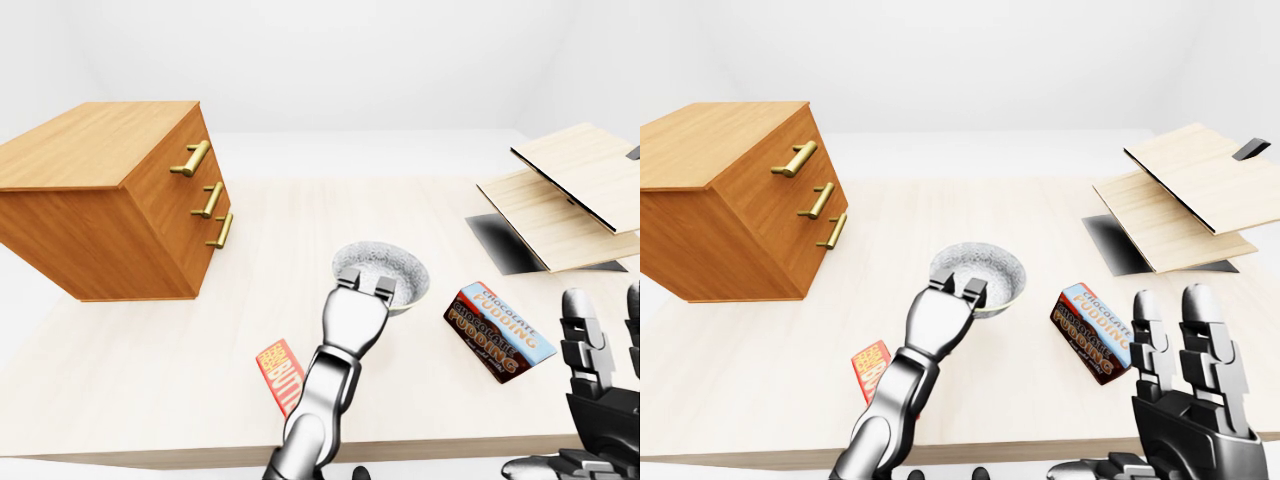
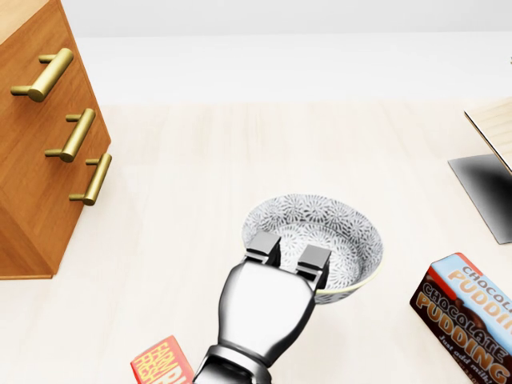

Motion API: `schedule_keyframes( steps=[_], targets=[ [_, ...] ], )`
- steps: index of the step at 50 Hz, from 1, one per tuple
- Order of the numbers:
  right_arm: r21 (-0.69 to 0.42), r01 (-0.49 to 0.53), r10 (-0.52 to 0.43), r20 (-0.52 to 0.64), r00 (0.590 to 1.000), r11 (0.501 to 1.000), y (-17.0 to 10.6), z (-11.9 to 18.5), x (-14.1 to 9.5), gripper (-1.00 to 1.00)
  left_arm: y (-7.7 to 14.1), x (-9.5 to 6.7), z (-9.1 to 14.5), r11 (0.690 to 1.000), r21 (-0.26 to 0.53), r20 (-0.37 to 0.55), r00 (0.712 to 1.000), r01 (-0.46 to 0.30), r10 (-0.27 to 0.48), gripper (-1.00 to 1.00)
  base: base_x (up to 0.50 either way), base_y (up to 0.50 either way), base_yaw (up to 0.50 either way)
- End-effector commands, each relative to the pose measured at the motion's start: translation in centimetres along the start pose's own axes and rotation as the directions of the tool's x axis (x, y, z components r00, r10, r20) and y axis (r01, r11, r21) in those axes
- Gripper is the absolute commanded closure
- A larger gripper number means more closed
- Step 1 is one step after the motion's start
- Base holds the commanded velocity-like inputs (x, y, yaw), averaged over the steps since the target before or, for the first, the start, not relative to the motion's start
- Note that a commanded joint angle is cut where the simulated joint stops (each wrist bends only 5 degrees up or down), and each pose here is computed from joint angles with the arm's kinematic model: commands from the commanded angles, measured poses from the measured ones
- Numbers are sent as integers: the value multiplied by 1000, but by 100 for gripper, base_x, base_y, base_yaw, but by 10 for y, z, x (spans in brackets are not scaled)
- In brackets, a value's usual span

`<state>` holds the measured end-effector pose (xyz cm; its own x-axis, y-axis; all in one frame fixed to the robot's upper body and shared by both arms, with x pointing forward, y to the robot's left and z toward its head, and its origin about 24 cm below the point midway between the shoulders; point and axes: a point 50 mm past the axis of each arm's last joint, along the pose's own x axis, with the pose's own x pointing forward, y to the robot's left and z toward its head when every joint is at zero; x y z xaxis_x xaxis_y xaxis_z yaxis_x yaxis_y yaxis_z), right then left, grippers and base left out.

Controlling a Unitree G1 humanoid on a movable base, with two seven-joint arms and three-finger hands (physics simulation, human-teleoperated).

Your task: Close the top drawer of the cabinet and put the bowl on top of it.

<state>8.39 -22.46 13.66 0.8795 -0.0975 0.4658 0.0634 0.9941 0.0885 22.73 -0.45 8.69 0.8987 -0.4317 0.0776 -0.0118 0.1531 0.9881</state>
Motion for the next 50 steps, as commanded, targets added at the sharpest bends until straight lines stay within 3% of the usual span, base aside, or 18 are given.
schedule_keyframes(
  steps=[1,9,23,30,35,43,50],
  targets=[
    [3,-5,5,-3,1000,1000,1,0,0,-100,37,-3,1,995,-50,9,996,-90,90,100,0,0,0],
    [4,-12,12,-4,1000,1000,3,-1,1,-100,73,-8,3,987,-52,12,988,-151,152,100,0,0,0],
    [23,-29,29,-19,999,999,7,-5,2,-100,102,-10,-1,980,-78,-3,983,-185,185,100,0,0,0],
    [31,-38,39,-20,999,999,10,-6,4,-100,124,-6,-4,976,-108,0,981,-192,193,100,0,0,0],
    [41,-46,47,-18,999,998,11,-7,5,-100,147,-7,-7,962,-123,-8,969,-245,246,100,0,0,0],
    [41,-58,58,-3,998,997,14,-4,6,-100,164,-10,-14,959,-100,-27,964,-267,265,100,0,0,0],
    [44,-59,60,-5,998,997,14,-4,6,-100,187,-5,-19,934,-68,-28,936,-351,350,100,0,0,0]
  ],
)
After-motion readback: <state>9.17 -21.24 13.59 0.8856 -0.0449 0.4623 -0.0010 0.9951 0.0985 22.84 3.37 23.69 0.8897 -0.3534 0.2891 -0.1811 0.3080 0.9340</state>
